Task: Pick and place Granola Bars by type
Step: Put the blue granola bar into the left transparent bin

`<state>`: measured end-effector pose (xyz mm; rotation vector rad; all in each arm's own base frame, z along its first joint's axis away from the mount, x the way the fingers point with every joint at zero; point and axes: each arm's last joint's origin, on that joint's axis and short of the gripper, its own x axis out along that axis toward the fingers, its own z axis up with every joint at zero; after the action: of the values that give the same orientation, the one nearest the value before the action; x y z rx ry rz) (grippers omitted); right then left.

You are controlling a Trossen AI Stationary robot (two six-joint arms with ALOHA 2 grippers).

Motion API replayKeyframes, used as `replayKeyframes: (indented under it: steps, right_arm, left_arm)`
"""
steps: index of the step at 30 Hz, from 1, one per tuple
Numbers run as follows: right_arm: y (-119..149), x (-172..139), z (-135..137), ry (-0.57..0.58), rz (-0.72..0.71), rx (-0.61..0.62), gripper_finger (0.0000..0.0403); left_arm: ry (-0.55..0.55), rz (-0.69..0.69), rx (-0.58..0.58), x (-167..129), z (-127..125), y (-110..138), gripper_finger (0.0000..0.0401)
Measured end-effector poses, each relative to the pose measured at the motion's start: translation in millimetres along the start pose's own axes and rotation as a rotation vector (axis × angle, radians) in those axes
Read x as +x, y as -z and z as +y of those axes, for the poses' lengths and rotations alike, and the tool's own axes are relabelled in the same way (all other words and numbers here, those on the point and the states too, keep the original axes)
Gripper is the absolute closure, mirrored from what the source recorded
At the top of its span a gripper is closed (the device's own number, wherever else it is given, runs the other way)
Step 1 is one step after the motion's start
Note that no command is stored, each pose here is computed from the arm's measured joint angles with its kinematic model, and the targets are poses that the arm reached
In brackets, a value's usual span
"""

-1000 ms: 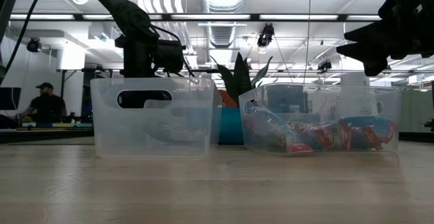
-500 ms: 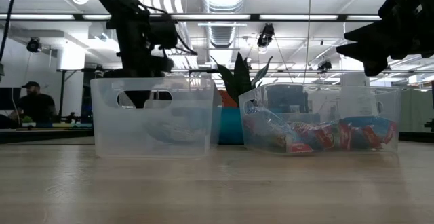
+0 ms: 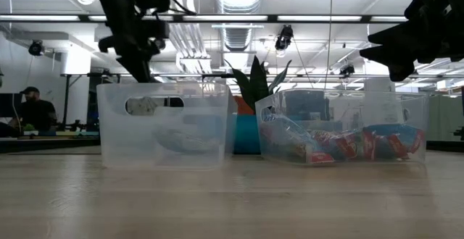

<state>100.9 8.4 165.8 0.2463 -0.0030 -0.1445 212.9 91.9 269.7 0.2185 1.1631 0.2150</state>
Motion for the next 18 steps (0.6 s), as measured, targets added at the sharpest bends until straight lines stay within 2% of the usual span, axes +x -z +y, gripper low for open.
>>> replayKeyframes:
  steps: [8, 18]
  right_arm:
    - [0, 0, 0, 0.0, 0.0, 0.0, 0.0213]
    - [0, 0, 0, 0.0, 0.0, 0.0, 0.0213]
  left_arm:
    - [0.01, -0.022, 0.003, -25, -23, 7, 0.0391]
    - [0.051, -0.002, -0.003, -21, -66, 27, 0.0391]
